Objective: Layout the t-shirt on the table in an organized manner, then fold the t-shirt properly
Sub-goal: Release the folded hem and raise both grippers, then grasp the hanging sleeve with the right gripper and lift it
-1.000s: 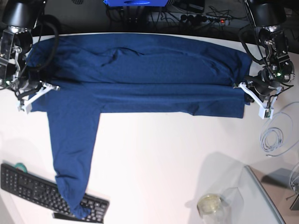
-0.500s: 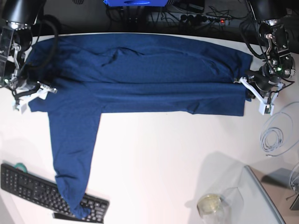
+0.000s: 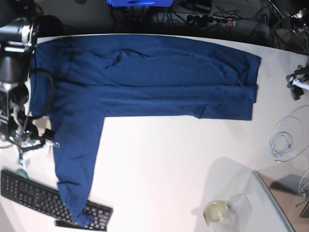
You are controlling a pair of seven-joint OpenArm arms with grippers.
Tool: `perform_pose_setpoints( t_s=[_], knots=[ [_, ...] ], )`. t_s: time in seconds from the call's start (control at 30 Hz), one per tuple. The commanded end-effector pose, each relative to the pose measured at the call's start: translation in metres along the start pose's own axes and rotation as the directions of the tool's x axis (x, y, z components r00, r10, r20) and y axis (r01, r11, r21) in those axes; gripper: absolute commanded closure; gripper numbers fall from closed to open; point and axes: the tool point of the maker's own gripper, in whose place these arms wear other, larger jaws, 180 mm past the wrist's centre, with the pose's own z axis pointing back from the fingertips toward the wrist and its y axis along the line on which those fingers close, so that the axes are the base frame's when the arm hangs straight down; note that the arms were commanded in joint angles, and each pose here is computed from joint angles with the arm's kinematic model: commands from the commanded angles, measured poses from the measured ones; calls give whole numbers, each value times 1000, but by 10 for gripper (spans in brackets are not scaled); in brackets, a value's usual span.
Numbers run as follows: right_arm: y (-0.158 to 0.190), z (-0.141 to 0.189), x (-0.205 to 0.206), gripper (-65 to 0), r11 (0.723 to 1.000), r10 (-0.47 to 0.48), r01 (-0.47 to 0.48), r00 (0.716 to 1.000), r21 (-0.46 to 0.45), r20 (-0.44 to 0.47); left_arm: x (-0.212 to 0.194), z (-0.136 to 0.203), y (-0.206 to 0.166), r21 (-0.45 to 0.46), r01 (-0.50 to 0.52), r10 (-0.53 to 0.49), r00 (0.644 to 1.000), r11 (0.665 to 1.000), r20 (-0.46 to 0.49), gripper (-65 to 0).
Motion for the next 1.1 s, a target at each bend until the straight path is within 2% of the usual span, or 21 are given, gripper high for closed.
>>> perform_pose_setpoints(
  t_s=[0.0, 0.17, 0.33, 0.57, 0.63, 0.77, 0.97, 1.07],
  knots=[
    [3, -3, 17, -353, 1000, 6, -6, 1000, 1, 28, 9, 8, 19, 33, 10, -11, 999, 999, 31, -527],
    [-2, -31, 20, -353, 998, 40, -38, 998, -41, 58, -9, 26, 45, 19, 38, -38, 999, 999, 12, -527],
    [-3, -40, 12, -351, 997, 60, -57, 997, -56, 50, -26, 29, 58, 21, 10, -10, 1000, 1000, -19, -527],
    [-1, -43, 4, -342, 997, 58, -56, 997, -53, 44, -32, 26, 56, 10, 4, -4, 999, 1000, -34, -527],
    [6, -45, 1, -269, 998, 57, -56, 998, -41, 39, -34, 25, 56, 7, 2, -1, 999, 1000, -39, -527],
    [10, -45, 0, 0, 998, 57, -56, 998, -35, 38, -33, 25, 55, 7, 3, -3, 999, 1000, -37, -527],
    [36, -23, 18, 0, 995, 95, -96, 994, 21, 61, -33, 25, 54, 6, 4, -4, 999, 1000, -37, -527],
    [53, -2, 19, 0, 989, 132, -136, 989, 56, 70, -34, 18, 39, -34, 38, -40, 998, 999, -53, -527]
  ],
)
